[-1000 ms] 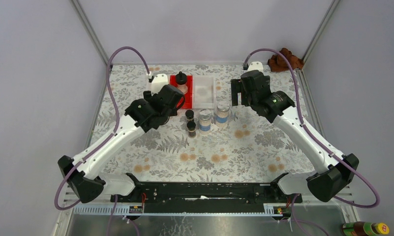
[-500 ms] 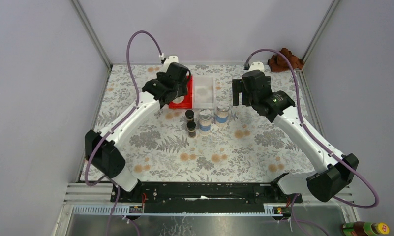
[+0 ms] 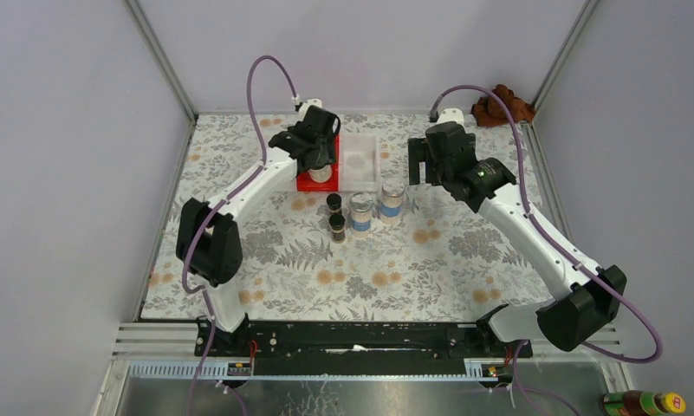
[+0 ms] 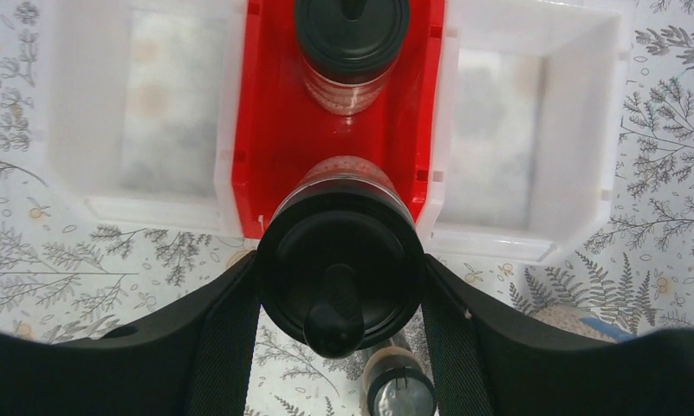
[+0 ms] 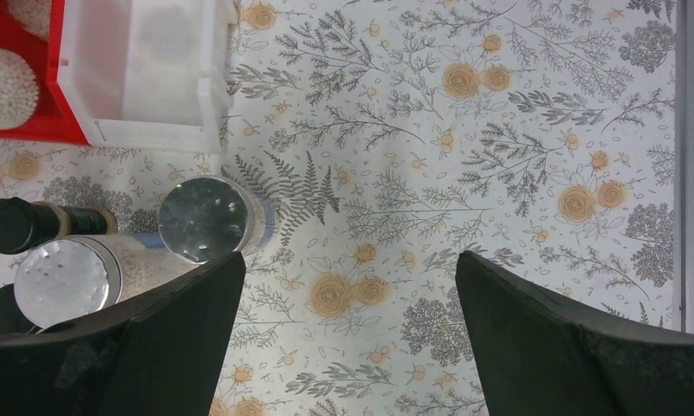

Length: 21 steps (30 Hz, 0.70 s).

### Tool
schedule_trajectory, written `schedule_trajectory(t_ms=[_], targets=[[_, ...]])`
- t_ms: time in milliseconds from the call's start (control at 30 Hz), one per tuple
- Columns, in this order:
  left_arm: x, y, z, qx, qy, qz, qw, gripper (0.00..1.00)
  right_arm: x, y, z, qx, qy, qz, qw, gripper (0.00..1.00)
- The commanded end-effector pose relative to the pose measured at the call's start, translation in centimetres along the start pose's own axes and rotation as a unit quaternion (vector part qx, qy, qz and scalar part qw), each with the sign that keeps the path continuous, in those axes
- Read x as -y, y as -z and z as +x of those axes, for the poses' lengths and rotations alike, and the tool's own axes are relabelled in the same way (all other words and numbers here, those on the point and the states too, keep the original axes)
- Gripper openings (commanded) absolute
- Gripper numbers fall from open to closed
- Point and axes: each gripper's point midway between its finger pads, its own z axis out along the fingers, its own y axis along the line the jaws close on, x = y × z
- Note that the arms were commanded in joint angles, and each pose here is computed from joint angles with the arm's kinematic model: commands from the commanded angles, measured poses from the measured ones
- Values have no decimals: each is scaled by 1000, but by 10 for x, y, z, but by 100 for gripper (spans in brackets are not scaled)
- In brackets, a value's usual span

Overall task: Organize the condiment bottles
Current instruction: Place the bottle in the storage box.

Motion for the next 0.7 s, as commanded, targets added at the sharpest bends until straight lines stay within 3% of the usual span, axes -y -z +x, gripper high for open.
schedule_trajectory(t_ms=[0, 667], targets=[[18, -4, -41, 59, 17, 32, 998, 0, -4, -5, -7, 8, 0, -10, 1000, 100], [1, -49, -38, 64, 4, -15, 998, 0, -1, -16, -2, -6, 1, -6, 1000, 100]])
